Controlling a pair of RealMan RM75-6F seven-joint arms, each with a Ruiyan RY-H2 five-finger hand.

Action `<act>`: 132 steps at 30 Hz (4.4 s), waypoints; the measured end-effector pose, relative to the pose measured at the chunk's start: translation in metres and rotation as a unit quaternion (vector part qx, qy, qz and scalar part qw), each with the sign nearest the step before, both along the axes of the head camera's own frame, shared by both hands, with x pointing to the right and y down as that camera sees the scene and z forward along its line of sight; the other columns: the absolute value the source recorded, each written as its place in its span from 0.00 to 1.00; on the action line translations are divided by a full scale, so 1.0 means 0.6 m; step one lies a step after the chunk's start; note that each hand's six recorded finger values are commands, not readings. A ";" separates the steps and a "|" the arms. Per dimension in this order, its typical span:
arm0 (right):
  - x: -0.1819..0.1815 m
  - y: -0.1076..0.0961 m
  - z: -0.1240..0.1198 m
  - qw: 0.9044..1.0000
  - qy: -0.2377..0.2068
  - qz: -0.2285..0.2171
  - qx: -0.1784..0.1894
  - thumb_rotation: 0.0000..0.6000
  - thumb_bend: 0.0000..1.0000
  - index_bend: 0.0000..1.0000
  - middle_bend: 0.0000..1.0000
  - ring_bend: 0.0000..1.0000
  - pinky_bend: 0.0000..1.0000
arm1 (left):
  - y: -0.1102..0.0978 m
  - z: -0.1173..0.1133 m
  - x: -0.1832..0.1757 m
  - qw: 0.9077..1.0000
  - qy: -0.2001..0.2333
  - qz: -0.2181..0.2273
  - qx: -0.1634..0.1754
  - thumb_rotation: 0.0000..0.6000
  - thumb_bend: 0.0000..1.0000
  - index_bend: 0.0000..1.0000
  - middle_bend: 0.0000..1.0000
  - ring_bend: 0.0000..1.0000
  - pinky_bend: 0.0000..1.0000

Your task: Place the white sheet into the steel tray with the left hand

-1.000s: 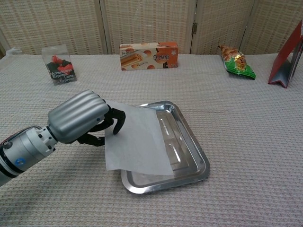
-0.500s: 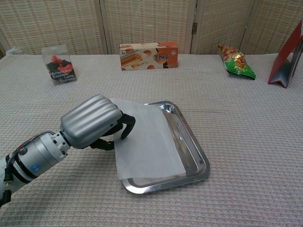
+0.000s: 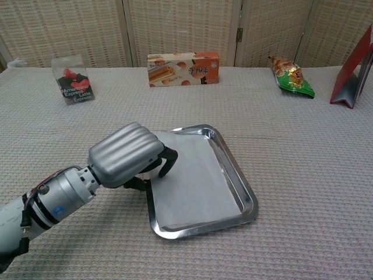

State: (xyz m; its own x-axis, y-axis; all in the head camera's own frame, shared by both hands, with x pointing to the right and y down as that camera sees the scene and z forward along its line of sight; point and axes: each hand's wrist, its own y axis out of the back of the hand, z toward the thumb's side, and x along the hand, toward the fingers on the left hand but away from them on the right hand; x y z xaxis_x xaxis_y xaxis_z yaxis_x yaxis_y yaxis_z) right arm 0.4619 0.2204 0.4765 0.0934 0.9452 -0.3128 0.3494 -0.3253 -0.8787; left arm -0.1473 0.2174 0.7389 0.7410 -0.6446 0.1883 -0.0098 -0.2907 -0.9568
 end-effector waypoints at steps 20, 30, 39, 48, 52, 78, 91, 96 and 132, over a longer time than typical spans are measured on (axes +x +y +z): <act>-0.010 0.006 -0.013 1.000 -0.012 -0.011 0.019 1.00 0.36 0.00 0.00 0.00 0.00 | -0.011 -0.013 0.008 1.000 0.007 -0.013 0.006 1.00 0.19 0.25 1.00 1.00 1.00; -0.007 0.005 -0.014 1.000 -0.013 -0.009 0.018 1.00 0.36 0.00 0.00 0.00 0.00 | -0.016 -0.027 0.015 1.000 0.010 -0.015 0.016 1.00 0.15 0.23 1.00 1.00 1.00; -0.015 0.010 -0.016 1.000 -0.014 -0.016 0.019 1.00 0.36 0.00 0.00 0.00 0.00 | -0.010 -0.038 0.023 0.999 -0.030 0.018 0.034 1.00 0.10 0.21 1.00 1.00 1.00; -0.015 0.012 -0.022 0.999 -0.017 -0.016 0.024 1.00 0.36 0.00 0.00 0.00 0.00 | -0.014 -0.067 0.033 0.997 -0.047 0.050 0.039 1.00 0.08 0.21 1.00 1.00 1.00; -0.018 0.014 -0.021 0.999 -0.018 -0.020 0.023 1.00 0.36 0.00 0.00 0.00 0.00 | -0.012 -0.077 0.042 0.995 -0.057 0.066 0.045 1.00 0.07 0.20 1.00 1.00 1.00; -0.022 0.018 -0.027 0.999 -0.030 -0.030 0.023 1.00 0.36 0.00 0.00 0.00 0.00 | -0.023 -0.081 0.074 0.980 -0.147 0.121 0.058 1.00 0.06 0.18 1.00 1.00 1.00; -0.020 0.021 -0.031 0.999 -0.029 -0.028 0.025 1.00 0.36 0.00 0.00 0.00 0.00 | -0.042 -0.091 0.088 0.974 -0.164 0.137 0.079 1.00 0.04 0.19 1.00 1.00 1.00; -0.017 0.019 -0.028 0.999 -0.027 -0.025 0.022 1.00 0.35 0.00 0.00 0.00 0.00 | -0.045 -0.094 0.084 0.971 -0.175 0.142 0.084 1.00 0.04 0.19 1.00 1.00 1.00; -0.039 0.032 -0.007 0.999 -0.008 -0.047 0.003 1.00 0.36 0.00 0.00 0.00 0.00 | -0.019 -0.183 -0.107 0.992 -0.127 -0.019 -0.005 1.00 0.13 0.06 0.39 0.29 0.42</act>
State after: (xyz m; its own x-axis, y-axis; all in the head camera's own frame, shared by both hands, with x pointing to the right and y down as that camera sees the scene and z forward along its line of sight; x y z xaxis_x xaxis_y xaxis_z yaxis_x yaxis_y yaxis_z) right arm 0.4384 0.2399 0.4726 0.1870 0.9339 -0.3049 0.3320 -0.3522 -0.8751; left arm -0.2112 0.2062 0.6291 0.6442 -0.6683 0.3721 0.2193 -0.3047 -0.9269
